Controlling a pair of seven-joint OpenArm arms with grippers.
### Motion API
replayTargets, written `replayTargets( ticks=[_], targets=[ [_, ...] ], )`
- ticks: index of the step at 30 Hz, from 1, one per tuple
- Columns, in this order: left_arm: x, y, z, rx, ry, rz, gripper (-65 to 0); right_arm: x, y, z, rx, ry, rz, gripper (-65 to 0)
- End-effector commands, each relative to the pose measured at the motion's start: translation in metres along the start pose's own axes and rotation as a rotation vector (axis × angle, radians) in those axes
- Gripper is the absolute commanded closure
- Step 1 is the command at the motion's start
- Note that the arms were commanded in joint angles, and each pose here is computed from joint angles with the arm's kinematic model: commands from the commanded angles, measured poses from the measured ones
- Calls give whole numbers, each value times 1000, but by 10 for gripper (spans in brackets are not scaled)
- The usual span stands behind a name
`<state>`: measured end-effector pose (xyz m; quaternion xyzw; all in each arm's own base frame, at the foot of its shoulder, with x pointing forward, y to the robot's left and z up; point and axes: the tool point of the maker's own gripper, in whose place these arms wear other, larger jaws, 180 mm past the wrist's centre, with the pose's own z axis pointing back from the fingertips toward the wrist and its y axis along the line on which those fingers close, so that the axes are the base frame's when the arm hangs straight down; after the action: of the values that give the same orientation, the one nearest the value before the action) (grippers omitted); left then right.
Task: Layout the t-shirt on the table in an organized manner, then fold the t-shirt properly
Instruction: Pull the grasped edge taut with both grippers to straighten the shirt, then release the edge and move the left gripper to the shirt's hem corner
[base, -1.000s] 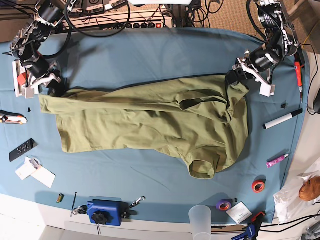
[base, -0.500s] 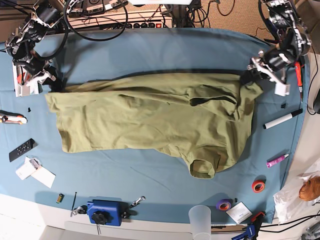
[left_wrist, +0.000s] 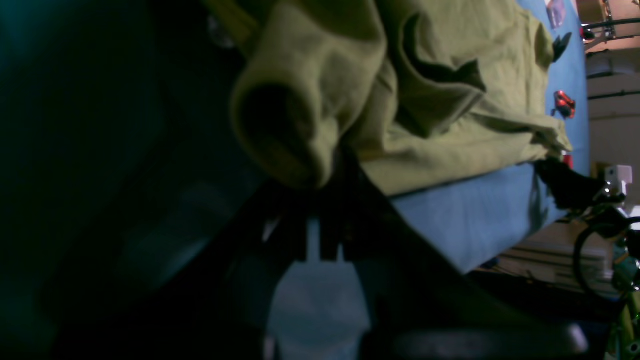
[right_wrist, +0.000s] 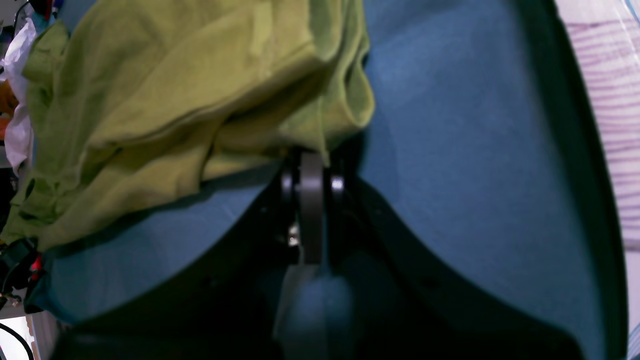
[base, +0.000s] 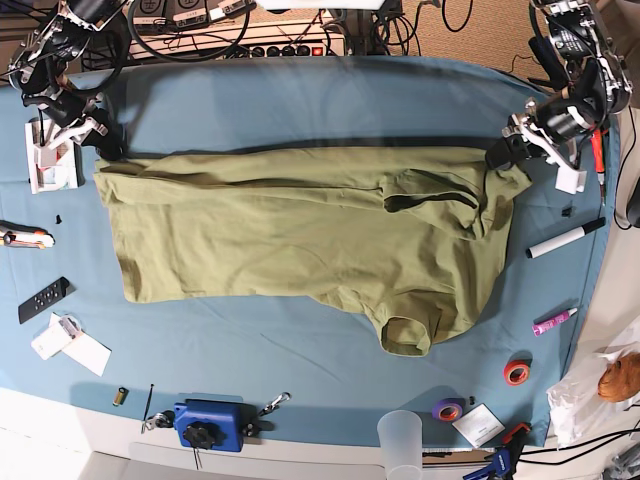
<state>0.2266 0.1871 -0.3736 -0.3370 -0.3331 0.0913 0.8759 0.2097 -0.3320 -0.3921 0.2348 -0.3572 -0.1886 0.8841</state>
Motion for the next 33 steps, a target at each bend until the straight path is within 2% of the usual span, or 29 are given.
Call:
replayTargets(
  ticks=[1,6,10,17,19,20,22,24,27,30,33],
  targets=[
    [16,-2,7,-7,-35,-38,0,7,-8,9,-38,-1,21,0],
    [25,8,17,27,-23,-79,0,21,-20,25,-75,-35,24,0],
    [20,9,18,30,8,-82,0,21,-24,31,-91,8,43,0],
    [1,15,24,47,44,-57,0,7,-19,22,-72,25,17,0],
    [-2,16,25,50,52,-54,0,2,-17,20,-68,58,22,0],
    [-2,15,25,48,52,-61,-51,0,-16,19,-66,66,24,0],
    [-2,15,25,44,51,-68,-176,-1,-14,17,-60,77,29,-84],
    [-1,14,25,41,49,-66,-250,-2,-13,15,-57,81,32,-160],
    [0,14,26,39,50,-66,-258,8,-8,18,-22,44,31,-180],
    [1,4,29,4,60,-74,-258,35,3,27,46,-39,40,-179],
    [13,0,38,15,28,-109,-258,58,5,41,70,-108,52,-179]
  ],
)
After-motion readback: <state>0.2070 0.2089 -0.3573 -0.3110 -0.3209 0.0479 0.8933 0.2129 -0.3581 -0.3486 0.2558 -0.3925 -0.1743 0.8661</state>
